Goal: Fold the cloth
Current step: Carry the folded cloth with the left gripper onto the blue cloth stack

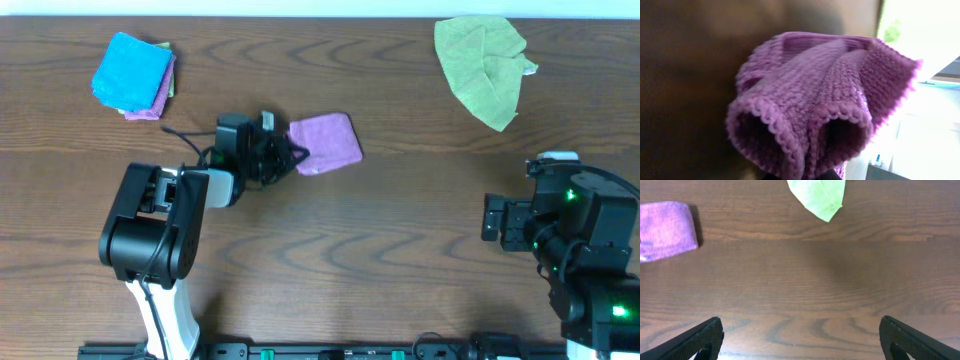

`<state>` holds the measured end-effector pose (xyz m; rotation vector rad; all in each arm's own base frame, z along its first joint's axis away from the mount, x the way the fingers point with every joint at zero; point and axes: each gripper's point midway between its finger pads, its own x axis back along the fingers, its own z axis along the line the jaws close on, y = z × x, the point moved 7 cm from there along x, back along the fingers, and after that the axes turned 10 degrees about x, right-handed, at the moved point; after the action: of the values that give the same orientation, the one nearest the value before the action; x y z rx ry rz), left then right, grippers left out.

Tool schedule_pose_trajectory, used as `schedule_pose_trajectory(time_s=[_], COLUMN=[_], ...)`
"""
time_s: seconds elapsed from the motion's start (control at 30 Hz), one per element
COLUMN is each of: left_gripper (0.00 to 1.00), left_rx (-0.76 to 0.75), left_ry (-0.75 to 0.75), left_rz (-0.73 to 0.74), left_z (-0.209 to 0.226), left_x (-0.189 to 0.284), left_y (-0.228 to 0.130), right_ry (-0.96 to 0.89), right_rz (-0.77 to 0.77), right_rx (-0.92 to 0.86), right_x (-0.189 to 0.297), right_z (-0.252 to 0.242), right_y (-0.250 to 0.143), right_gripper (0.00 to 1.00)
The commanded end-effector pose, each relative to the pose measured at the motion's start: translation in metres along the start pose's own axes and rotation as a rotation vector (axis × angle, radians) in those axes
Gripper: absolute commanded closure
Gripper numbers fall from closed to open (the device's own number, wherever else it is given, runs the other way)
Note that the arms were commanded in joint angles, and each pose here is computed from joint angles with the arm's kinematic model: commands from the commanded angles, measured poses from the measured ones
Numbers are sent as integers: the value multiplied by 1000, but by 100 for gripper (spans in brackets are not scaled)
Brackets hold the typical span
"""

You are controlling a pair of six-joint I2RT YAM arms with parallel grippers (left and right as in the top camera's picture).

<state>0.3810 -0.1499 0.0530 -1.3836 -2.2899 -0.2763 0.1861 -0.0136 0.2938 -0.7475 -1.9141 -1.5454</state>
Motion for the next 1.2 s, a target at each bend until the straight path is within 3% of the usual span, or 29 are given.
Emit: schedule_pose_trajectory(time_s=[0.0,0.13,0.3,0.5,0.73,0.93,1.17], left_gripper=[94,94,94,94,95,95,95], left_rx=[-57,-159,-61,127,162,71,50], left_ry=[-51,-132,-253,-370,-398,-263,-153], left_rz=[-52,-191,-545,-816,-1017,-1070,-957], left_z=[-27,-87,-148,-143,-114,-93,-50], left_x=[3,21,113,226,304,318,286], left_y=[21,47,102,145,171,176,190], right_ry=[-13,-13,-13,-13,-13,-13,-13], right_rz=[-2,-2,-2,-2,-2,-2,-2], right_rx=[-19,-19,-19,-19,-19,-19,-19], right_x=[2,2,2,2,2,2,2], right_z=[-2,-2,-2,-2,-2,-2,-2], right_y=[0,0,0,0,0,0,0], right_gripper=[1,1,1,1,1,1,1])
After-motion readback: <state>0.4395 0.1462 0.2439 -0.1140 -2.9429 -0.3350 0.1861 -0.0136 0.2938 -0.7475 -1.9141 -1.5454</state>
